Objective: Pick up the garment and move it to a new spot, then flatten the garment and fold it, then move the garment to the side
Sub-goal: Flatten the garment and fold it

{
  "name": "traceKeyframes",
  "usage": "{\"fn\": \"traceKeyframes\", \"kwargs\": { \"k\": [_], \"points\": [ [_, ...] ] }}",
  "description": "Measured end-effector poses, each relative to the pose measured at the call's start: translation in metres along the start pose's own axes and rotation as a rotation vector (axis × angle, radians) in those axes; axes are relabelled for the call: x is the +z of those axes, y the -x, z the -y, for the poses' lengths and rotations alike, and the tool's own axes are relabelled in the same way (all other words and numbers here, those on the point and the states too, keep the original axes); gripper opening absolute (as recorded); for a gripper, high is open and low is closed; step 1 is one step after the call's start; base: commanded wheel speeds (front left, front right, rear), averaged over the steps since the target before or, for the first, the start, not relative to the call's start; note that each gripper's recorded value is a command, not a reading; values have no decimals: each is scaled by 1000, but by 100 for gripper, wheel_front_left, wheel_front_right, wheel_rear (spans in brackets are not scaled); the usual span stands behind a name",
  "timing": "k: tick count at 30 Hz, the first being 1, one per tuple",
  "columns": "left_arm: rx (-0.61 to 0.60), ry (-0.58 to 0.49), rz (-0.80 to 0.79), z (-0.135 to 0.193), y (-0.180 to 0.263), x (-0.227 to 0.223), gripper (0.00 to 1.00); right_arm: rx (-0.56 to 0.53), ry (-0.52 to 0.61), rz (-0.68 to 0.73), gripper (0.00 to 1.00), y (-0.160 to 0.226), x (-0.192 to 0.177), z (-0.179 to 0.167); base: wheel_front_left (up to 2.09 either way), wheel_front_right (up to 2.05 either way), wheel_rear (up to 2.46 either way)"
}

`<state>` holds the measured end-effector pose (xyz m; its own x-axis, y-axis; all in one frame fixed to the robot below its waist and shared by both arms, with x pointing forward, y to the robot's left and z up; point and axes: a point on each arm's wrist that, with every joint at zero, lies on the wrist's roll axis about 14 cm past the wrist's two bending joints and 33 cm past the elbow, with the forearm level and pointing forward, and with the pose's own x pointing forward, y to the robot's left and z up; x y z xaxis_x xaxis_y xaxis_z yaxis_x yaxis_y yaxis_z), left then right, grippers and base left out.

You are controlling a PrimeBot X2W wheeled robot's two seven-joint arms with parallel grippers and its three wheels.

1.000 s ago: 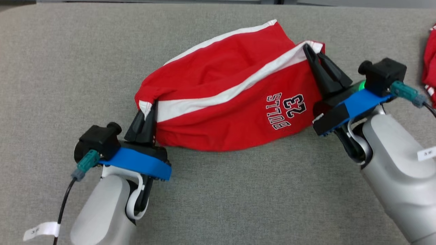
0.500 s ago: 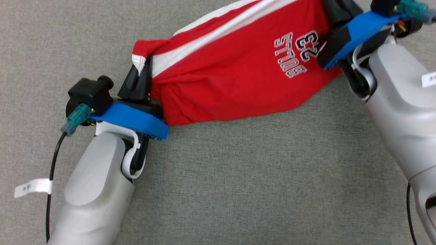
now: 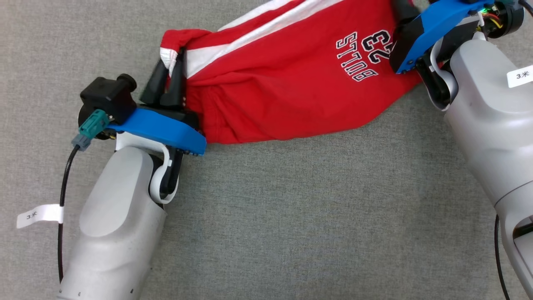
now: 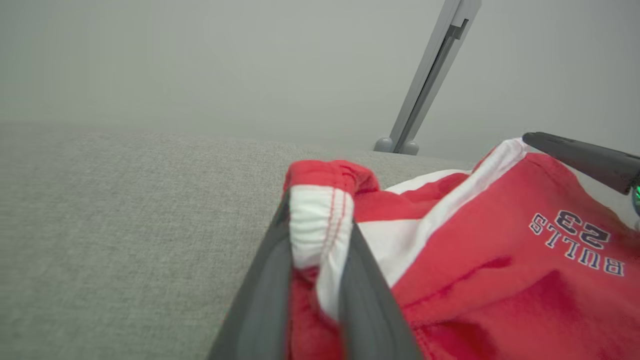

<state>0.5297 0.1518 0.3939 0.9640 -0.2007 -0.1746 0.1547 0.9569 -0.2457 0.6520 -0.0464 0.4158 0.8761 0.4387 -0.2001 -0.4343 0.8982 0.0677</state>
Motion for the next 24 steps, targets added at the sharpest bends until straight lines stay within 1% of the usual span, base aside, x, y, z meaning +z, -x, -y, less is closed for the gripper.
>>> {"fn": "traceKeyframes", "kwargs": {
  "k": [5,13,24],
  "points": [
    [11,-2,26,0,7,11,100,-5,18,-1,100,7,7,0,0,0,0],
    [20,-23,84,5,33,29,100,-34,33,-30,100,33,3,7,0,0,0],
    [144,-62,204,-21,84,65,100,-67,38,-129,100,71,-25,10,0,0,0]
  ]
}}
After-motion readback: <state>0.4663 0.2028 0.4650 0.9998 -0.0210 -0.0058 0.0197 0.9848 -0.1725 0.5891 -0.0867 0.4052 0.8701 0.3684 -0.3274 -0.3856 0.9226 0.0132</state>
